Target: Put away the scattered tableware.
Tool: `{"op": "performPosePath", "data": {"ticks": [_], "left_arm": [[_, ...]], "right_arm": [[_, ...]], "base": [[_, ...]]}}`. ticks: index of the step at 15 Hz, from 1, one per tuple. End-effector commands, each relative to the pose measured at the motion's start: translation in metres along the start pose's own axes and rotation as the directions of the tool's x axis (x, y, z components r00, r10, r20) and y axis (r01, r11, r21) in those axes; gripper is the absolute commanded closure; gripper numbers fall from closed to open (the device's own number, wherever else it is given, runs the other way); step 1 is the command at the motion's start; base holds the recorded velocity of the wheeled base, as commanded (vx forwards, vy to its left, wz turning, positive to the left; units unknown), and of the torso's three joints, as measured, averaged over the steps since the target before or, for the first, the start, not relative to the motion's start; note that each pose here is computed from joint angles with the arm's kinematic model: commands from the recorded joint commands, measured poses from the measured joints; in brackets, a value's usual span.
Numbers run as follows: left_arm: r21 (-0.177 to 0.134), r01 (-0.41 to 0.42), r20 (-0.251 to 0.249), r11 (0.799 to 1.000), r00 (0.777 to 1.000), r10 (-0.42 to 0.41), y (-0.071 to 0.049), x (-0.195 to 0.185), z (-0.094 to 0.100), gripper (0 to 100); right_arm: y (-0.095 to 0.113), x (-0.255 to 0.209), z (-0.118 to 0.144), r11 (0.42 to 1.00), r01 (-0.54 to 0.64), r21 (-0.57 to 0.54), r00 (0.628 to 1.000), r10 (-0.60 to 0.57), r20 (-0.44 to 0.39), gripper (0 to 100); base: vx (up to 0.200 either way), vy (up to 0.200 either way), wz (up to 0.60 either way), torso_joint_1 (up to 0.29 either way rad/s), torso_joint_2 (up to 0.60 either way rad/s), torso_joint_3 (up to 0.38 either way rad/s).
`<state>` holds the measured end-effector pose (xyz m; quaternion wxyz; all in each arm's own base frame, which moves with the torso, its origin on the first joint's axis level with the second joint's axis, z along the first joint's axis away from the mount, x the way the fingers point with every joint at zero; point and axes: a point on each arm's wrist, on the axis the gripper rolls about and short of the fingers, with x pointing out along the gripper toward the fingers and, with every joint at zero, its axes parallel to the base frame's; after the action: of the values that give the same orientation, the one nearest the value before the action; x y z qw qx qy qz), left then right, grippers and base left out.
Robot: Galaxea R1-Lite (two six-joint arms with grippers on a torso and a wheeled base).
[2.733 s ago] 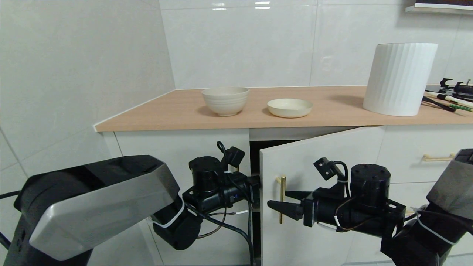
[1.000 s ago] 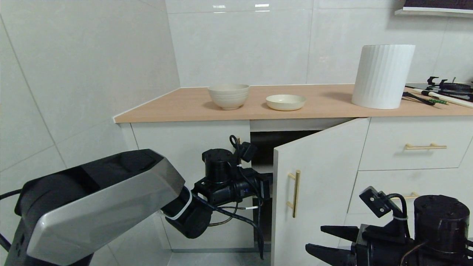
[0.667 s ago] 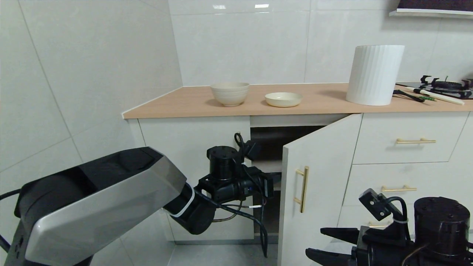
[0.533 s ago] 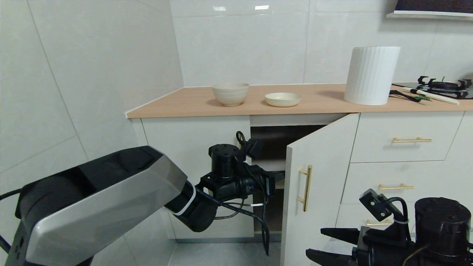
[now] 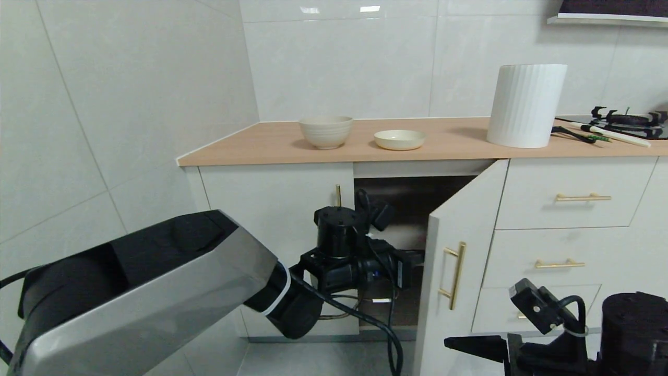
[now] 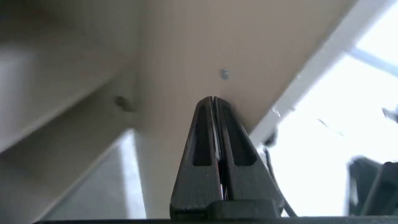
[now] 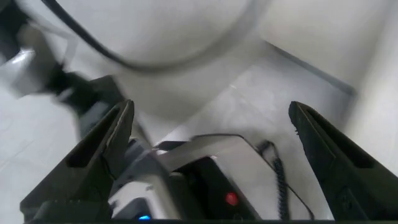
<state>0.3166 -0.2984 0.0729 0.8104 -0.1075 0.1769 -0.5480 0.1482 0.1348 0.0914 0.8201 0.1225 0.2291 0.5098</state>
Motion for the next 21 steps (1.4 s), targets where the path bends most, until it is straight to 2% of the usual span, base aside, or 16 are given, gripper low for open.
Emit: {"op": "performPosePath", "data": {"ticks": [1,2,3,4,6,7,8,9,10,12,14,15,16,17,19,21], "left_arm": [[0.054,0.093,-0.020,0.994,0.996,-0.092,-0.048,0.001,0.009,100],[0.108,0.144,-0.049,0.984,0.989,-0.139,-0.076,-0.003,0.007,100],[0.139,0.140,-0.067,0.980,0.989,-0.131,-0.087,-0.016,0.001,100],[0.148,0.095,-0.051,0.984,0.995,-0.089,-0.086,-0.029,0.001,100],[0.144,-0.065,0.051,0.987,0.997,0.058,-0.050,-0.051,0.011,100],[0.136,-0.168,0.125,0.976,0.981,0.151,-0.026,-0.070,0.021,100],[0.134,-0.209,0.152,0.969,0.970,0.188,-0.020,-0.083,0.029,100],[0.127,-0.276,0.197,0.953,0.948,0.249,-0.010,-0.109,0.045,100],[0.117,-0.321,0.222,0.940,0.931,0.291,-0.008,-0.132,0.057,100],[0.080,-0.396,0.206,0.915,0.904,0.373,-0.018,-0.174,0.078,100],[0.021,-0.527,0.161,0.850,0.841,0.517,-0.035,-0.209,0.095,100],[0.002,-0.584,0.138,0.812,0.804,0.578,-0.040,-0.215,0.100,100],[-0.017,-0.667,0.114,0.745,0.739,0.664,-0.046,-0.224,0.108,100],[-0.023,-0.685,0.127,0.728,0.720,0.682,-0.050,-0.230,0.113,100],[-0.026,-0.687,0.154,0.726,0.715,0.682,-0.056,-0.239,0.115,100],[-0.041,-0.680,0.172,0.732,0.717,0.676,-0.062,-0.247,0.116,100]], "right_arm": [[0.026,-0.013,0.003,0.993,-0.101,-0.057,0.994,0.103,0.034,0],[0.043,-0.019,0.001,0.980,-0.178,-0.089,0.983,0.181,0.031,0],[0.049,-0.020,0.000,0.974,-0.202,-0.100,0.978,0.206,0.027,0],[0.049,-0.019,0.000,0.975,-0.200,-0.099,0.979,0.203,0.025,0],[0.044,-0.014,-0.001,0.982,-0.168,-0.086,0.985,0.170,0.017,0],[0.041,-0.007,0.001,0.989,-0.122,-0.082,0.992,0.125,0.029,0],[0.039,-0.001,0.006,0.992,-0.092,-0.085,0.994,0.097,0.055,0],[0.029,0.010,0.022,0.997,-0.002,-0.083,0.991,0.013,0.133,0],[0.015,0.020,0.041,0.995,0.064,-0.081,0.978,-0.047,0.205,0],[-0.018,0.029,0.074,0.980,0.181,-0.078,0.947,-0.153,0.283,0],[-0.043,0.032,0.096,0.934,0.345,-0.087,0.922,-0.320,0.219,0],[-0.048,0.034,0.102,0.877,0.466,-0.122,0.876,-0.437,0.205,0],[-0.051,0.040,0.122,0.696,0.699,-0.165,0.712,-0.657,0.247,0],[-0.043,0.046,0.137,0.675,0.723,-0.146,0.686,-0.676,0.271,0],[-0.033,0.044,0.158,0.699,0.700,-0.149,0.707,-0.649,0.281,0],[-0.017,0.035,0.181,0.733,0.661,-0.162,0.747,-0.622,0.234,0]], "base": [[0.000,0.000,0.00,0.000,0.00,0.000],[0.000,0.000,0.00,0.000,0.00,0.000],[0.000,0.000,0.00,0.000,0.00,0.000],[0.000,0.000,0.00,0.000,0.00,0.000],[0.000,0.000,0.00,0.000,0.00,0.000],[0.000,0.000,0.00,0.000,0.00,0.000],[0.000,0.000,0.00,0.000,0.00,0.000],[0.000,0.000,0.00,0.000,0.00,0.000],[0.000,0.000,0.00,0.000,0.00,0.000],[0.000,0.000,0.00,0.000,0.00,0.000],[0.000,0.000,0.00,0.000,0.00,0.000],[0.000,0.000,0.00,0.000,0.00,0.000],[0.000,0.000,0.00,0.000,0.00,0.000],[0.000,0.000,0.00,0.000,0.00,0.000],[0.000,0.000,0.00,0.000,0.00,0.000],[0.000,0.000,0.00,0.000,0.00,0.000]]}}
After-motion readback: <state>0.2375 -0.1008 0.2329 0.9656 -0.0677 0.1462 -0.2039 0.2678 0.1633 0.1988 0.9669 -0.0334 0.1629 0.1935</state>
